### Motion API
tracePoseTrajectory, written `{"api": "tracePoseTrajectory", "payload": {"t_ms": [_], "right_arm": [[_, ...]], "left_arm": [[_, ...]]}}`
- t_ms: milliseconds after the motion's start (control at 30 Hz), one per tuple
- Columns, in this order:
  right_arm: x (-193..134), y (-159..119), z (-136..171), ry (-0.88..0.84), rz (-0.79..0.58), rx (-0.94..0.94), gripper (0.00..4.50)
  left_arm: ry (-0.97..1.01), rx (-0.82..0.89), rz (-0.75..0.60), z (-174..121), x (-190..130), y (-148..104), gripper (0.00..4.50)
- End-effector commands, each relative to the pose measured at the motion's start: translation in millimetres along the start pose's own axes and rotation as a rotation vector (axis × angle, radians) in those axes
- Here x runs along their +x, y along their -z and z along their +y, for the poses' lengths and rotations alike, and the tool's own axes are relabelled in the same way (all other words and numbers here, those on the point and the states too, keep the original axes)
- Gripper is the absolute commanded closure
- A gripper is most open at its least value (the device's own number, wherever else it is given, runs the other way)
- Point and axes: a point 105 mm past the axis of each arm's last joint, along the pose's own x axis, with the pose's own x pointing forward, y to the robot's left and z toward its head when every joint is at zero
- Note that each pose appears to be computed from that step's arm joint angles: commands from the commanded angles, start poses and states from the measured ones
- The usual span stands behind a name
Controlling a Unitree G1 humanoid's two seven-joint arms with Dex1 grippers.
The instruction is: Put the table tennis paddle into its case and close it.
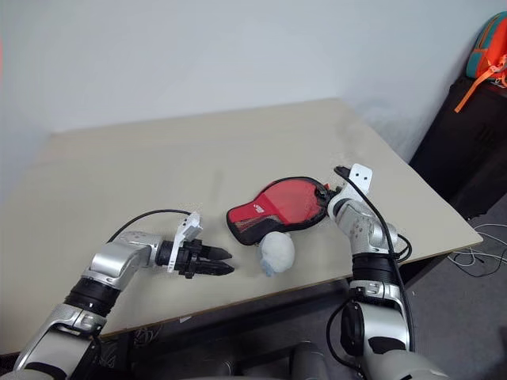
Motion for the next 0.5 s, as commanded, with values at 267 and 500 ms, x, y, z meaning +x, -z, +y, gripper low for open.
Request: {"api": "tracePoseTrajectory", "payload": {"t_ms": [267, 500], "right_arm": [[-79.0, 35.8, 92.9, -0.652, -0.05, -0.304, 0.55], [-112.5, 62.5, 106.7, -0.877, 0.01, -0.356, 0.55]], "left_arm": [[-0.183, 0.162, -0.063, 36.4, -44.2, -30.2, 1.7], [-0.239, 0.19, -0.062, 44.9, -54.5, -24.8, 1.7]]}}
